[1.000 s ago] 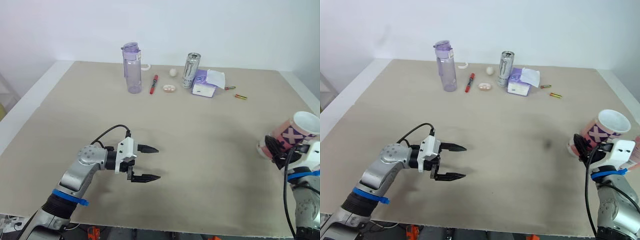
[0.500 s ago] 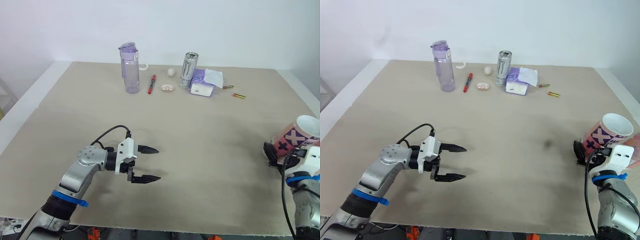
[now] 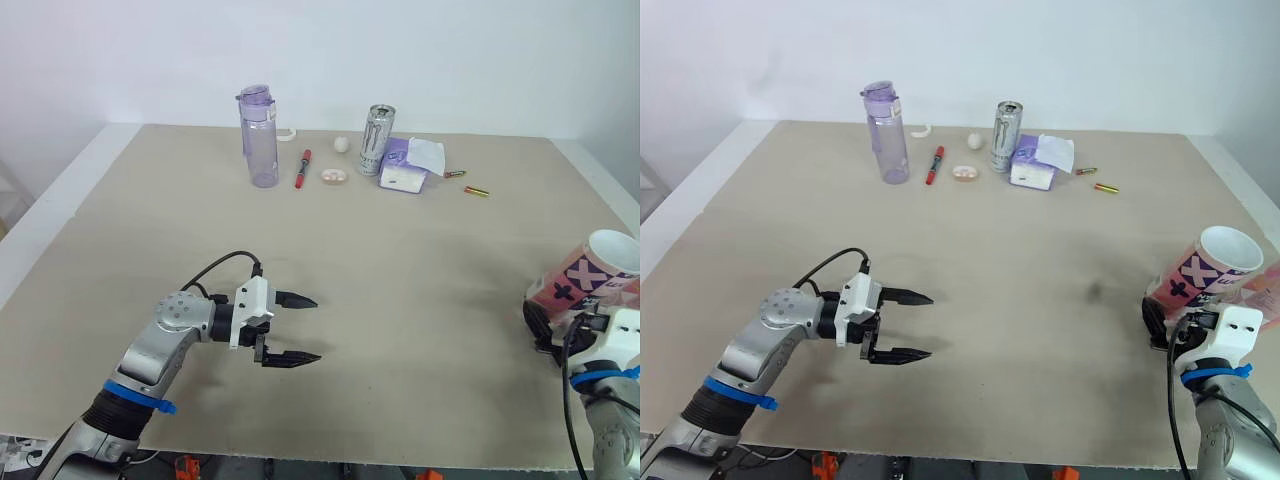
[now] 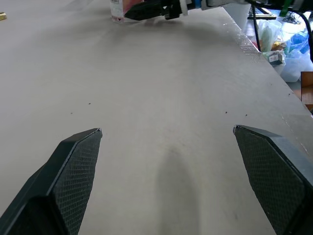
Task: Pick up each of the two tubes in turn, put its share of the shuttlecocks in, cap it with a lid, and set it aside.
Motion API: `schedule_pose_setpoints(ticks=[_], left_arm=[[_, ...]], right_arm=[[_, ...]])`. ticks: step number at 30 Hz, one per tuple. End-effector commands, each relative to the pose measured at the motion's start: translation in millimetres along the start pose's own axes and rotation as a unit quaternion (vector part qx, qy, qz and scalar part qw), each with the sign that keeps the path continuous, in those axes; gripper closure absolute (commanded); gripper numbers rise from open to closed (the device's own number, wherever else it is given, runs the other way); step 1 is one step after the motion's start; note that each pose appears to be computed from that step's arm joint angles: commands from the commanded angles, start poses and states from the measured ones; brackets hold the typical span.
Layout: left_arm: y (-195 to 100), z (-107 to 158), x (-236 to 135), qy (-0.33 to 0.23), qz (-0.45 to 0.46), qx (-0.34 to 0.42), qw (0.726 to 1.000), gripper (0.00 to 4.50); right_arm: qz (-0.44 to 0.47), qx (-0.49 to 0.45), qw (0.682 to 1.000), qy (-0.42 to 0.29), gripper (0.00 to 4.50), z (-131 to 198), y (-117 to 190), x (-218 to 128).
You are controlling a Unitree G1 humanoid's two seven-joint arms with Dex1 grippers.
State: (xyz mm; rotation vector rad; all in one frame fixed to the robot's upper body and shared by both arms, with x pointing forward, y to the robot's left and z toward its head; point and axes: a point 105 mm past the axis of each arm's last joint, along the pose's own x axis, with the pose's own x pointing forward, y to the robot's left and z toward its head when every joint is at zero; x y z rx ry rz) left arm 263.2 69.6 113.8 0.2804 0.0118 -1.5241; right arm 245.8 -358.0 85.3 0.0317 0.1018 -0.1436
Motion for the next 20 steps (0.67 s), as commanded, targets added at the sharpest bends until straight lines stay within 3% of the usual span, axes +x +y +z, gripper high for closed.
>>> schedule_pose_setpoints(ticks=[1,5,7,11,13,16,20], left_arm=[[3.9,1.3,-3.6,0.002,0.009,0.009,1.0,0.0],[5.9,-3.9,-9.7,0.012,0.022,0.009,1.0,0.0],[9.0,-6.0,-14.1,0.015,0.037,0.008,0.999,0.0],[16.6,-7.8,-24.8,0.014,0.08,0.004,0.997,0.0],[18.8,-10.8,-28.8,0.021,0.097,0.003,0.995,0.0],[23.1,-20.1,-43.8,0.042,0.149,-0.007,0.988,0.0],[22.5,-23.1,-61.7,0.058,0.195,0.01,0.979,0.0]], right_arm=[[0.015,-0.02,1.0,-0.009,0.04,11.5,-0.8,-17.9],[0.013,-0.038,0.999,0.014,0.04,11.6,-14.0,-42.1],[0.059,-0.066,0.996,0.027,0.04,12.7,-2.0,-51.1],[0.263,-0.138,0.955,0.013,0.04,24.2,66.5,-54.5],[0.317,-0.15,0.937,0.001,0.04,26.9,86.7,-51.9],[0.438,-0.183,0.88,-0.016,0.04,23.1,133.6,-43.2],[0.5,-0.211,0.839,-0.026,0.04,17.9,153.5,-29.7]])
